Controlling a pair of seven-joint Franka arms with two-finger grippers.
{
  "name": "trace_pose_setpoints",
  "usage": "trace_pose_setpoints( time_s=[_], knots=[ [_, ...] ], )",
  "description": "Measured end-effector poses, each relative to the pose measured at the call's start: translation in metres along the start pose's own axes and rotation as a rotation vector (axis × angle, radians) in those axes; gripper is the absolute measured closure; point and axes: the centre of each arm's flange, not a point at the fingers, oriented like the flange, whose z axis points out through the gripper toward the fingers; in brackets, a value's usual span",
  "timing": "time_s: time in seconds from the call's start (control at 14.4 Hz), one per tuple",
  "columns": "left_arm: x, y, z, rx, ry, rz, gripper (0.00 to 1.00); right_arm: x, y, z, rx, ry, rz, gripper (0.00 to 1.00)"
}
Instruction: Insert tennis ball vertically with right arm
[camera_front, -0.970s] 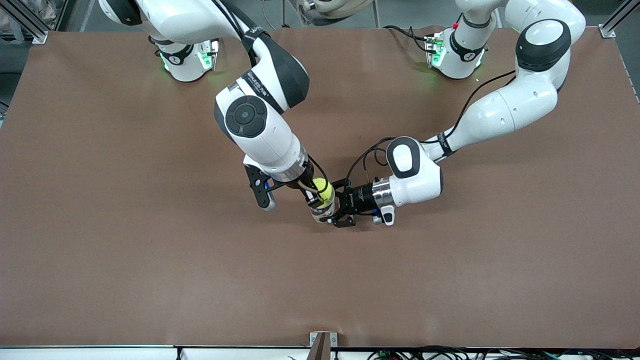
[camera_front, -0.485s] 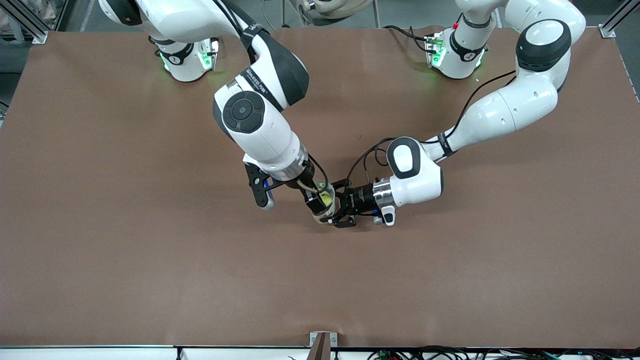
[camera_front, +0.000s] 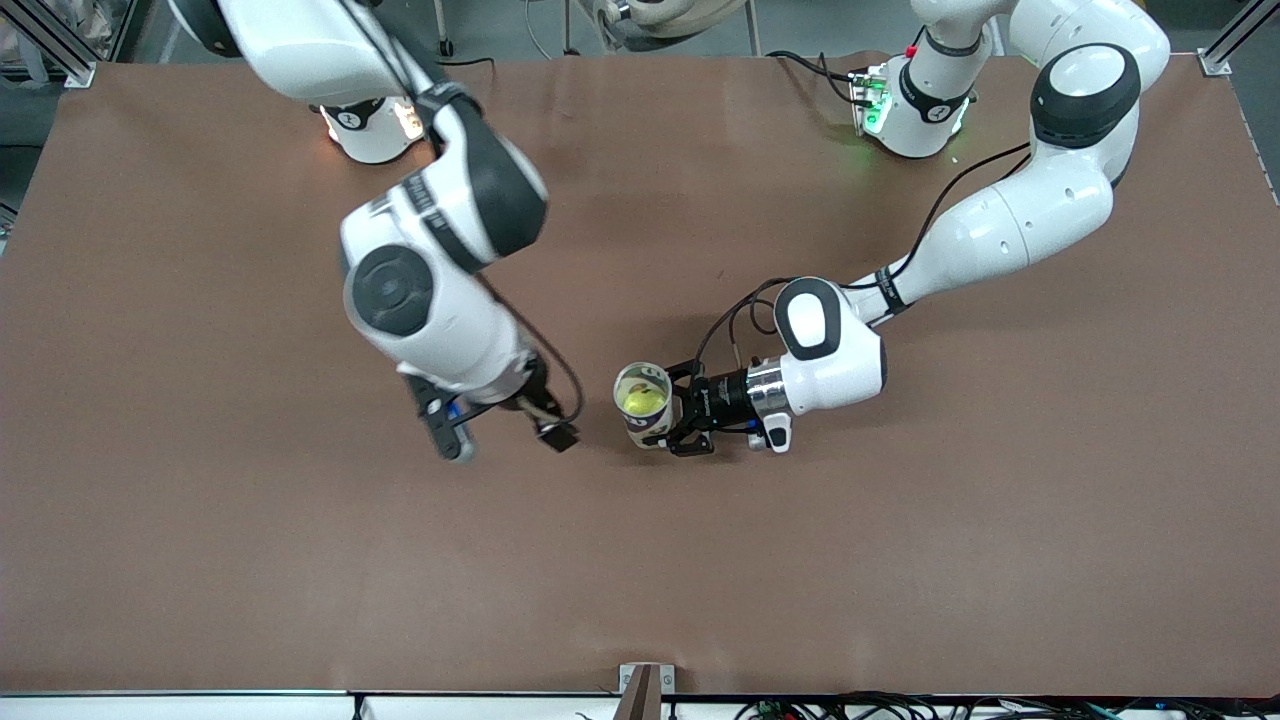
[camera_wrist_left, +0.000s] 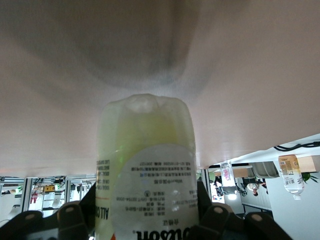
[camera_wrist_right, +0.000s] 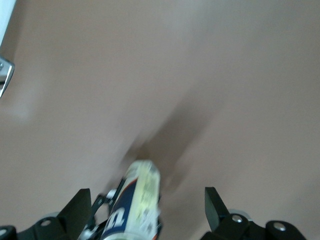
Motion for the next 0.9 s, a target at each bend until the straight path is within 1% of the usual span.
trace_pose_setpoints(
  time_s=[0.28,0.42,0.69,0.9],
  knots=[
    [0.015,0.002,0.001,0.008,-0.008,-0.001,0.23,0.107,0.052,-0.019,-0.094,-0.005,-0.193,0.00],
    [0.019,0.003,0.000,0.012,-0.006,-0.003,0.22,0.151,0.085,-0.018,-0.133,-0.010,-0.270,0.00],
    [0.022,0.004,0.001,0.015,-0.008,0.001,0.22,0.226,0.157,0.003,-0.160,-0.003,-0.413,0.00],
    [0.023,0.004,0.000,0.015,-0.008,0.000,0.20,0.271,0.213,0.020,-0.184,-0.010,-0.514,0.00]
  ],
)
